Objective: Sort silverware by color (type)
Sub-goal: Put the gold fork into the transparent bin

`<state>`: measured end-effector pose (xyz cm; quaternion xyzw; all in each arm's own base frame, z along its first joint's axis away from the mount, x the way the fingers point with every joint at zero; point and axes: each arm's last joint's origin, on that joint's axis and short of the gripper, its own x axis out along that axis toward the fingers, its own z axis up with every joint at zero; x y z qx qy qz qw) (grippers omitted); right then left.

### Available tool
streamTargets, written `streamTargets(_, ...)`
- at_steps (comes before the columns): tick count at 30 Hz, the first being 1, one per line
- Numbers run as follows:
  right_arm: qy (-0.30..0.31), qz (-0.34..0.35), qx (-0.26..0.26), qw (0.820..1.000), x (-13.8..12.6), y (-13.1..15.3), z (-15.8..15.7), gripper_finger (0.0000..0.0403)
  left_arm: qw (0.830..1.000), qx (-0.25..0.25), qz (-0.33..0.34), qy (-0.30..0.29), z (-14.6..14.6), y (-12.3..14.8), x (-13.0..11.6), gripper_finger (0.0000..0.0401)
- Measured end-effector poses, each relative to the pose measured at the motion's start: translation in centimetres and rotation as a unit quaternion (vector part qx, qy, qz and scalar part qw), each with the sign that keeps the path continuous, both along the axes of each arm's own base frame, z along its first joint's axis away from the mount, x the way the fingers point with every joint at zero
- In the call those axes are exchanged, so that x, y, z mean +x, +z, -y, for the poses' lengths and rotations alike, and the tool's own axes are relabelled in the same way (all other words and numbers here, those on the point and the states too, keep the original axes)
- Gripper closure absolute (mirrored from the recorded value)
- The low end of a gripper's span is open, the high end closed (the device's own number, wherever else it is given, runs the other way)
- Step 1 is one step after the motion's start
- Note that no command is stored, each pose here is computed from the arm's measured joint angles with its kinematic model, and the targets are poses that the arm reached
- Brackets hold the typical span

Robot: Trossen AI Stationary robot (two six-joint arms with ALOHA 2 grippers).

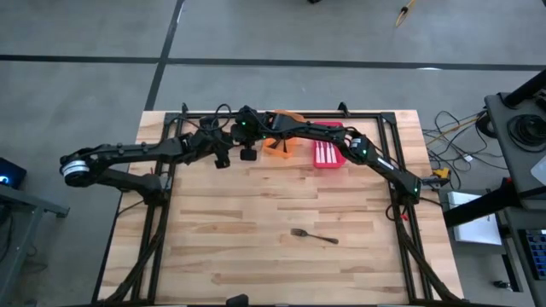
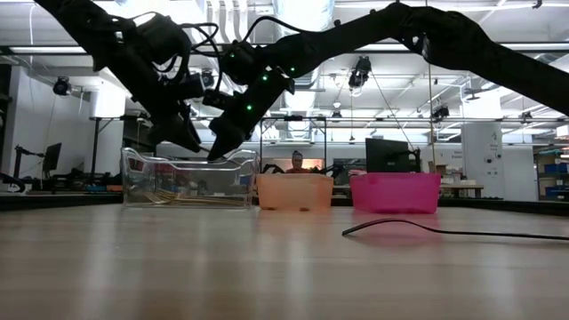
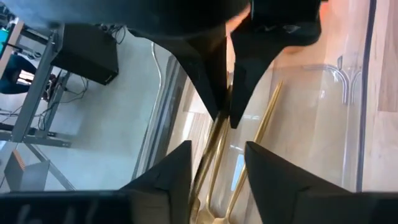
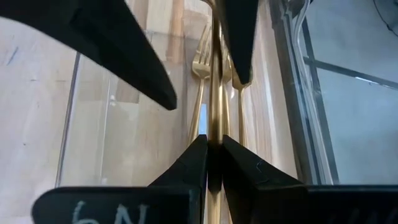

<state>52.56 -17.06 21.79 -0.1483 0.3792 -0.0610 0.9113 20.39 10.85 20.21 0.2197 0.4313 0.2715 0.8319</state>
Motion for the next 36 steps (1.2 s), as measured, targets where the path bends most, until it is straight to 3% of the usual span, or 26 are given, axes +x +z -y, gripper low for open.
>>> streamTargets(6,0.001,0.001,0.001,1.000,0.01,0.02,-0.04,0.0374,1.000,0.000,0.004,0.002,-0.04,0.16,0.07,0.0323)
streamTargets(12,0.001,0.001,0.001,1.000,0.02,0.02,-0.07,0.0374,1.000,-0.001,0.006,0.004,-0.04,0.16,0.07,0.0345)
streamTargets(27,-0.010,0.016,0.010,1.000,0.18,0.20,-0.06,0.0374,1.000,0.002,0.006,0.003,-0.07,0.18,0.09,0.0268)
streamTargets(36,-0.001,0.024,0.029,0.999,0.24,0.23,-0.14,0.0375,1.000,0.004,0.002,0.003,-0.13,0.14,0.07,0.0265)
